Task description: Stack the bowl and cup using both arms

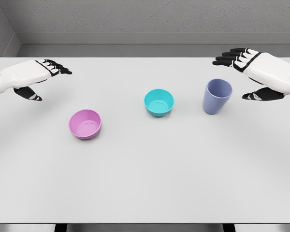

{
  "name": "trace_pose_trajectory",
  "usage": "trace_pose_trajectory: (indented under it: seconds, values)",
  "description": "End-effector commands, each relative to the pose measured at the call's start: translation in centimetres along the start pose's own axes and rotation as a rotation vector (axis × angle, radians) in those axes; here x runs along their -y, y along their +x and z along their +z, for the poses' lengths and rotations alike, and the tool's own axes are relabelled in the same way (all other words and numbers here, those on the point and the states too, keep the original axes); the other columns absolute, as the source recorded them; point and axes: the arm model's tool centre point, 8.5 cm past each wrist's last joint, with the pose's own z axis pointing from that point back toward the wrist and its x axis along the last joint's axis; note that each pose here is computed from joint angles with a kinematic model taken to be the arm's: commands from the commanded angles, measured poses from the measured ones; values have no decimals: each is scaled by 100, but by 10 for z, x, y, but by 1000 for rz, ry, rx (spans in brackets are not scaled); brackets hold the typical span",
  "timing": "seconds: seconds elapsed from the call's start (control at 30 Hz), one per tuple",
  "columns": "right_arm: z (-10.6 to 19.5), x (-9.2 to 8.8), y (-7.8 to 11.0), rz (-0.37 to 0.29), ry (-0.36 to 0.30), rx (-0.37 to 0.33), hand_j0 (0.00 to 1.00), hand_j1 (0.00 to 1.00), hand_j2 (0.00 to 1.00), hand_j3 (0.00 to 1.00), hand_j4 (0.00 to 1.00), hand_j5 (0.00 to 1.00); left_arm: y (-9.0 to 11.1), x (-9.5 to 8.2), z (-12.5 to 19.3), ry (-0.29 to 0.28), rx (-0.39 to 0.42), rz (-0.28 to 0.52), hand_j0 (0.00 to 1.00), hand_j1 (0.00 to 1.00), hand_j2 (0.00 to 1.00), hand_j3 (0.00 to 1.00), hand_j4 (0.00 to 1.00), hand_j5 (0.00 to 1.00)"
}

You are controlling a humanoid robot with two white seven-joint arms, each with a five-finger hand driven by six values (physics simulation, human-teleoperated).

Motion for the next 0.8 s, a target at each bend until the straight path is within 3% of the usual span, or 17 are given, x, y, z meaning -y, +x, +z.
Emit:
trace_pose_trajectory:
  seconds: [0.0, 0.2, 0.3, 0.43, 0.57, 0.77]
  values:
    - [0, 1, 0, -3, -5, -2, 100, 100, 100, 100, 100, 100, -1, -1, 1, 3, -2, 4, 100, 100, 100, 100, 100, 100]
    - [-2, 1, 0, -8, -15, 3, 100, 100, 100, 100, 100, 100, 7, 7, -9, -38, 16, -22, 100, 100, 100, 100, 100, 100]
    - [3, -2, -12, -23, -9, -39, 100, 100, 100, 100, 100, 100, 25, 13, -25, -82, 62, -81, 100, 100, 100, 100, 100, 100]
    - [4, -2, -14, -24, -8, -45, 100, 100, 100, 100, 100, 100, 39, 14, -31, -117, 90, -164, 100, 100, 100, 100, 100, 100]
    - [4, -4, -14, -26, -5, -48, 100, 100, 100, 100, 100, 100, 57, 7, -33, -108, 137, -220, 100, 100, 100, 100, 100, 100]
    - [6, -4, -17, -28, -4, -58, 100, 100, 100, 100, 100, 100, 78, 10, -38, -137, 189, -294, 100, 100, 100, 100, 100, 100]
